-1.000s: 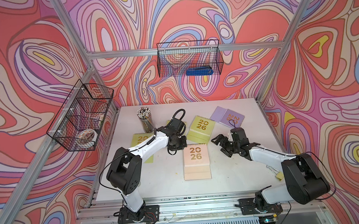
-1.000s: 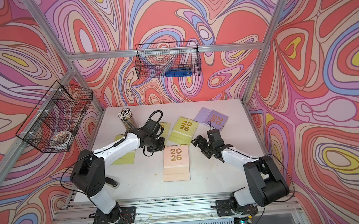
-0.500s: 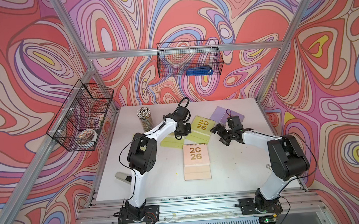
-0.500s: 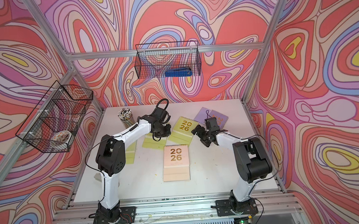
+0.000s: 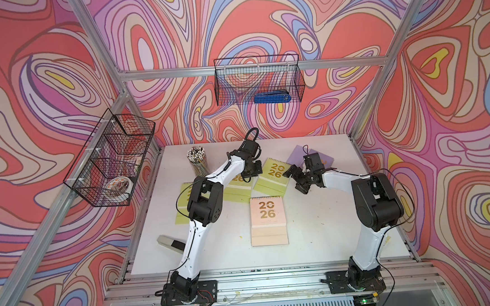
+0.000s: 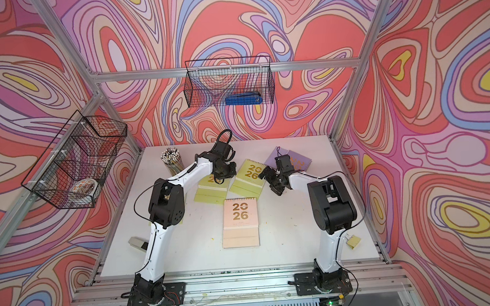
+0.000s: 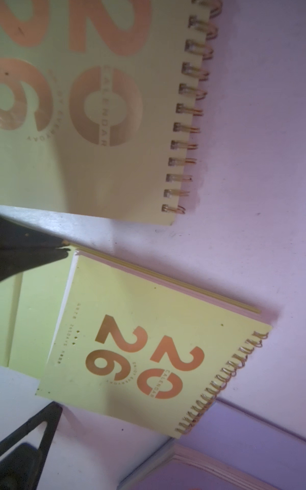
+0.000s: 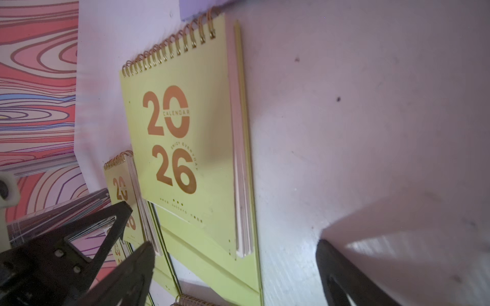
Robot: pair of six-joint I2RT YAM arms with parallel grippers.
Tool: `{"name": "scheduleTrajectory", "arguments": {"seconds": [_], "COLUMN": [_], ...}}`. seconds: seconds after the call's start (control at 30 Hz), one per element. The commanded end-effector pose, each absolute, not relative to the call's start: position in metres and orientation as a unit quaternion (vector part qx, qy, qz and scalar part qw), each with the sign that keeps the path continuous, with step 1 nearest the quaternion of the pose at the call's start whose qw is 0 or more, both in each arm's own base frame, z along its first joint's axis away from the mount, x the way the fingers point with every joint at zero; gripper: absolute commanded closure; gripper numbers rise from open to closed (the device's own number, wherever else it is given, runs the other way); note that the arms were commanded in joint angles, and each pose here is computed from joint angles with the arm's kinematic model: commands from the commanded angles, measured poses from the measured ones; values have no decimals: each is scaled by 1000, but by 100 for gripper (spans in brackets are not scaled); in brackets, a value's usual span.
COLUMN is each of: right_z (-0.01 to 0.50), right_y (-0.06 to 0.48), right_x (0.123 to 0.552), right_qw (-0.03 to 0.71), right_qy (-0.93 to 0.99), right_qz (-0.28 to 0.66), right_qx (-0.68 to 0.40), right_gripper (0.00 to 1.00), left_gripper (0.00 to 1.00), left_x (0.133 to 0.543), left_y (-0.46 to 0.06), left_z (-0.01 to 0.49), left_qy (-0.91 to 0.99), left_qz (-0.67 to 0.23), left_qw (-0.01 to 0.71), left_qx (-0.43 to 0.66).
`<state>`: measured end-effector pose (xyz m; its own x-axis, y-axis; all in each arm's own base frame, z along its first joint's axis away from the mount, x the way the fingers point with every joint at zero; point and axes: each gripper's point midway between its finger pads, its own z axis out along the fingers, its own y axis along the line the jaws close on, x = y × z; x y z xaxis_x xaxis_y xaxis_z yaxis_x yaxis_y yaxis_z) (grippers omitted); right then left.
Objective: Stack the calendars
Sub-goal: Pick up the calendar at the center of the board.
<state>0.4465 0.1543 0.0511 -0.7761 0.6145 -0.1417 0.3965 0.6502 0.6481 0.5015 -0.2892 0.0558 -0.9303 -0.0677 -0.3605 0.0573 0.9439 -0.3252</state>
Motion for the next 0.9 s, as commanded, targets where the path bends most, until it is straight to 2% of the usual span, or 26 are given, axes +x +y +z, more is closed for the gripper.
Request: {"name": "scheduleTrajectory", "arguments": {"seconds": [0.0, 0.53, 0.87], "right_z": [42, 29, 38], "right_y": [155, 163, 181], "right_x": [447, 459, 476], "right_qw": [161, 148, 157], "right_qy": [893, 887, 868], "right_qz": [307, 325, 385], "right_qx": [288, 293, 271], "right_gripper": [4, 4, 6], "left_gripper": [100, 100, 100], "left_x": [511, 513, 507], "left_y": [-289, -299, -299], "left_z": [51, 15, 6], "left_qy": [968, 972, 974], "left_qz": [-167, -175, -180], "left_qw": [188, 153, 135], "left_qx": [-6, -13, -14]}}
